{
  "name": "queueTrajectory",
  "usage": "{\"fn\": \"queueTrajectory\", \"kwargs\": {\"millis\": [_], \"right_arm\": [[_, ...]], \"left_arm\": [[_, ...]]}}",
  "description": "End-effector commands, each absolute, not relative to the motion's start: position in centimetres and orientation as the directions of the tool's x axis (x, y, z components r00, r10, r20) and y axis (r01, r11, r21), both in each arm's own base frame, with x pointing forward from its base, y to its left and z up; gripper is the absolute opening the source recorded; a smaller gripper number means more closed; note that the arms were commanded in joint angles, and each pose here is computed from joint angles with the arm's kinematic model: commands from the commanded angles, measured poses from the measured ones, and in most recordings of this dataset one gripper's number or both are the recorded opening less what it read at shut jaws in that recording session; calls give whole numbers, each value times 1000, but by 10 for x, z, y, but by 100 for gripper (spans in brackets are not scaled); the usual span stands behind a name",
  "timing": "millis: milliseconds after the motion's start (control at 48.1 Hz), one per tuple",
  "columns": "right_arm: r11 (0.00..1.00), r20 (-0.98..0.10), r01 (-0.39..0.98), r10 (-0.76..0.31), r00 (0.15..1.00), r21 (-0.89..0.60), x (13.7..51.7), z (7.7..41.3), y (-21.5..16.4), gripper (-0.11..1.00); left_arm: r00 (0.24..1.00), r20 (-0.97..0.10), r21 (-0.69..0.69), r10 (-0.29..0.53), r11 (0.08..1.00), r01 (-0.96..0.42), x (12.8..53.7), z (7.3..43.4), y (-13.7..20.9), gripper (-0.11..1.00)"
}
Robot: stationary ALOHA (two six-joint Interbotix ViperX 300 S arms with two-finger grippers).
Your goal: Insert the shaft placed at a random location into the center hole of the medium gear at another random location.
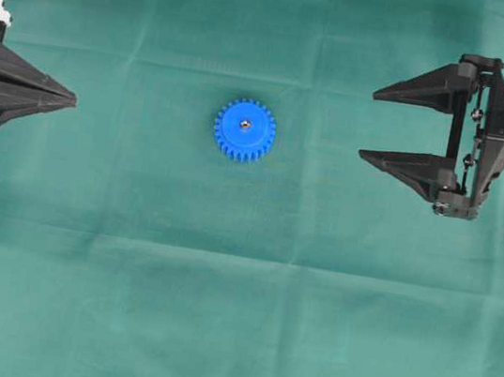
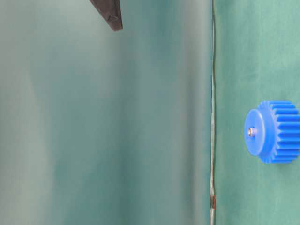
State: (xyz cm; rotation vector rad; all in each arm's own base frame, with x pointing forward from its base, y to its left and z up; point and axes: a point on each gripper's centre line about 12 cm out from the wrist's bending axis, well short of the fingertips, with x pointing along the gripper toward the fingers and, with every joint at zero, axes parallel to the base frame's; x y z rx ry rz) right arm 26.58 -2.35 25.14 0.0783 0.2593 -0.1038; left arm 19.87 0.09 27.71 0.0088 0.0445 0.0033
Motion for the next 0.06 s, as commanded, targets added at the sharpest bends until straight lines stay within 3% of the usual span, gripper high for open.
{"fn": "queueTrajectory", "kwargs": {"millis": [0, 42], "right_arm": [[991, -240, 111, -89, 967, 79, 267, 258, -22, 92], [991, -240, 111, -89, 967, 79, 267, 258, -22, 92]], "left_arm": [[1000, -23, 9, 5, 1000, -4, 201, 286, 1, 0], [1000, -21, 9, 5, 1000, -4, 201, 286, 1, 0]]}}
